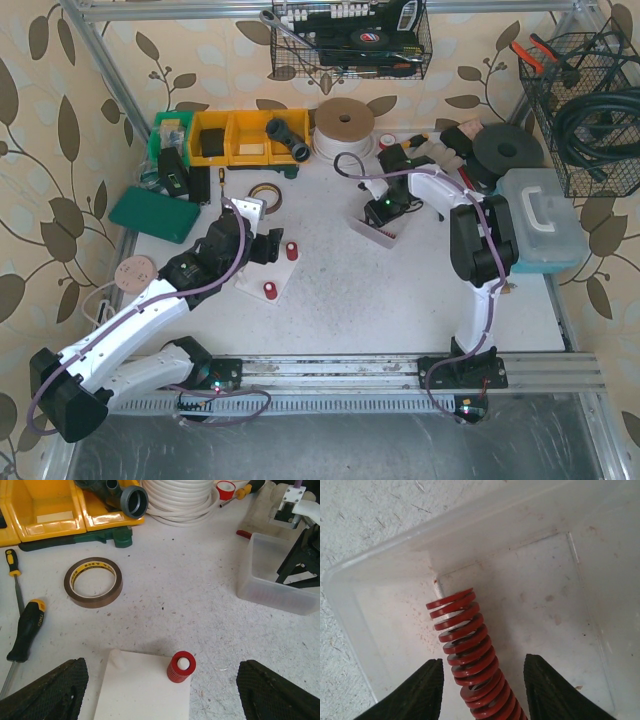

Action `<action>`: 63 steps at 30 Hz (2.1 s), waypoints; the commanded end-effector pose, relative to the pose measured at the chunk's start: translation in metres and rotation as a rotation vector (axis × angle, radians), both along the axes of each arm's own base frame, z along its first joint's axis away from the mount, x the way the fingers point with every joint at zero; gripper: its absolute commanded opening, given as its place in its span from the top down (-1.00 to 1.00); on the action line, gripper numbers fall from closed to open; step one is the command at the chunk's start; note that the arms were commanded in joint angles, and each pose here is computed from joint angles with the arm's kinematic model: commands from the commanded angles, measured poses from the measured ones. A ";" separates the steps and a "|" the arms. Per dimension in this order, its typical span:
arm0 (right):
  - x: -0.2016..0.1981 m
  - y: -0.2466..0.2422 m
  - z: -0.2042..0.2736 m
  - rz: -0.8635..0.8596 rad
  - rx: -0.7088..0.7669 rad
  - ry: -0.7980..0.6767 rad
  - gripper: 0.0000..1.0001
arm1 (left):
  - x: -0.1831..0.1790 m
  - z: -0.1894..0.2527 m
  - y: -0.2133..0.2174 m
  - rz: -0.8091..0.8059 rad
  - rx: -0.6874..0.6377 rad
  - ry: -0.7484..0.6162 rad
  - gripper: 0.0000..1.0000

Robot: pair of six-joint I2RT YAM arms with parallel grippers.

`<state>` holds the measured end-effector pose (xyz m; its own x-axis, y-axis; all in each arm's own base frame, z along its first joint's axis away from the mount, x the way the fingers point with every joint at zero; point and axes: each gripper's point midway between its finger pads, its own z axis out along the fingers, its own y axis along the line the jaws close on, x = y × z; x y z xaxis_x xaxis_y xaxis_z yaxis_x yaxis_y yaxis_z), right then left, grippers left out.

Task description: Install the large spring

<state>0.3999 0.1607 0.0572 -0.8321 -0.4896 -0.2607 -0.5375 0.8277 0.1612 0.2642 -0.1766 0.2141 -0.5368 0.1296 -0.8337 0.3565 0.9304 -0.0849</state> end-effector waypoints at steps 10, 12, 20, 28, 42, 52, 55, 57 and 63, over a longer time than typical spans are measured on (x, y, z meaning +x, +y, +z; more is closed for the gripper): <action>0.000 -0.007 -0.020 0.048 -0.057 0.064 0.10 | 0.005 0.010 0.006 0.043 -0.033 -0.029 -0.68; 0.001 -0.011 -0.023 0.045 -0.085 0.068 0.12 | 0.005 0.011 0.006 0.042 -0.033 -0.030 -0.68; 0.026 -0.016 0.003 -0.045 -0.108 -0.051 0.42 | 0.004 0.012 0.008 0.051 -0.037 -0.034 -0.68; 0.015 0.002 -0.001 0.033 -0.041 -0.022 0.28 | 0.003 0.011 0.008 0.051 -0.037 -0.034 -0.69; 0.002 0.029 -0.001 0.117 0.078 0.044 0.20 | 0.004 0.009 0.007 0.049 -0.040 -0.030 -0.68; 0.006 0.012 -0.033 0.104 -0.037 0.073 0.14 | 0.006 -0.007 -0.010 0.021 -0.099 0.021 -0.63; 0.012 0.003 -0.033 0.077 -0.084 0.042 0.19 | 0.007 -0.013 -0.018 0.001 -0.109 0.044 -0.58; 0.015 0.001 -0.031 0.059 -0.079 0.030 0.24 | 0.009 -0.016 -0.020 -0.002 -0.109 0.054 -0.56; 0.016 0.011 -0.026 0.080 -0.020 0.000 0.38 | 0.010 -0.022 -0.021 0.003 -0.102 0.064 -0.55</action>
